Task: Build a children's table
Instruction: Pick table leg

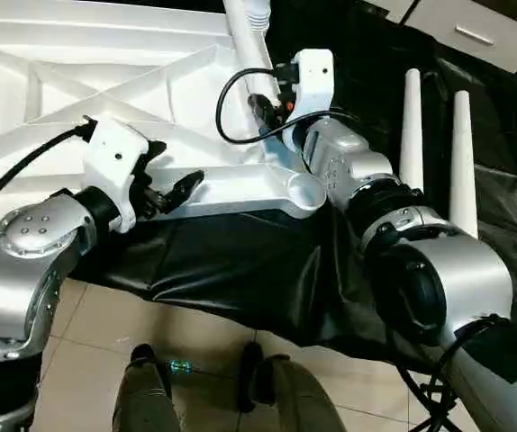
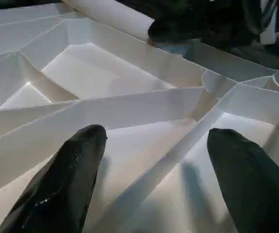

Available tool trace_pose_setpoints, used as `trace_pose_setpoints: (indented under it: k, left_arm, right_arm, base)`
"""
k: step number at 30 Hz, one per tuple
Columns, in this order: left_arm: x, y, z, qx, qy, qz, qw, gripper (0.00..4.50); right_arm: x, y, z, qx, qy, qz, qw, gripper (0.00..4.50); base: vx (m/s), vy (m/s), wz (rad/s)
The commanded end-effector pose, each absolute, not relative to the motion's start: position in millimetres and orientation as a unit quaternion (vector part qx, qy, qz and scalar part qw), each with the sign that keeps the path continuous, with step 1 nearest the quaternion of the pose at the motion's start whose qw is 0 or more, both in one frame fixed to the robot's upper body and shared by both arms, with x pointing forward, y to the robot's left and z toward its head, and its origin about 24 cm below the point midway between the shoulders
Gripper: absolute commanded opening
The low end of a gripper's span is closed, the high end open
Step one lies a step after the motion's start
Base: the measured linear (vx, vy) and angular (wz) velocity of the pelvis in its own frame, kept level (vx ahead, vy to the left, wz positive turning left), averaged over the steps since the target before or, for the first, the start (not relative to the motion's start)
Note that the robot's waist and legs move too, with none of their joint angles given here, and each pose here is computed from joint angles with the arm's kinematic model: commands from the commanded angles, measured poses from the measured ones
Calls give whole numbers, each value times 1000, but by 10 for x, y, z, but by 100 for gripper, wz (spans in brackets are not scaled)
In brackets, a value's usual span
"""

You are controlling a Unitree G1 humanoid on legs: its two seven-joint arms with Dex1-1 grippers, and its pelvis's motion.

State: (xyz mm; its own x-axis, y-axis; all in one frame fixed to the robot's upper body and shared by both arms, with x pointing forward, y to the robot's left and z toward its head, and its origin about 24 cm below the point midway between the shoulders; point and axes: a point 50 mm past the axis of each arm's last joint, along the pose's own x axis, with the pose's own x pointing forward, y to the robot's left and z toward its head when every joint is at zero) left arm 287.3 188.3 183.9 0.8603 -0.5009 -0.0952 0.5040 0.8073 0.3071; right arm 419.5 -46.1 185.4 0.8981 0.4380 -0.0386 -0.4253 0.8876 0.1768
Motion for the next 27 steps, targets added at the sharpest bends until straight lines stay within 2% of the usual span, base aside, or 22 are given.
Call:
trace_pose_setpoints:
  k: [1,4,13,15,17,19,21,24,25,27]
  left_arm:
    - [2869,1870,1842,160,5,-268,950,376]
    - [2899,1888,1911,160,-10,-257,953,376]
    - [2955,1862,1897,158,-14,-258,953,376]
    - [2988,1864,1870,154,-19,-242,958,376]
    - [3004,1858,1836,154,-31,-221,962,376]
    - [3002,1853,1731,134,-24,-181,974,376]
    - [2979,1820,1669,123,-25,-168,978,376]
    - [2951,1778,1598,109,-39,-139,983,376]
    - [2951,1778,1598,109,-39,-139,983,376]
    - [2922,1831,1448,93,-44,-94,990,376]
  right_arm:
    - [4178,-572,1593,103,93,202,969,205]
    - [4199,-540,1846,122,39,253,959,188]
    - [4216,-594,2015,99,4,281,955,119]
    - [4215,-616,2095,94,-19,299,949,105]
    - [4215,-670,2184,94,-52,308,945,105]
    - [4198,-778,2301,133,-100,329,930,105]
    - [4168,-885,2349,139,-134,342,920,105]
    - [4037,-1112,2266,116,-162,331,922,105]
    - [4037,-1112,2266,116,-162,331,922,105]
    - [3782,-1321,1950,77,-147,278,946,105]
  base:
    - [0,0,0]
    - [0,0,0]
    - [0,0,0]
    - [0,0,0]
    - [0,0,0]
    - [0,0,0]
    - [0,0,0]
    - [0,0,0]
    - [0,0,0]
    - [0,0,0]
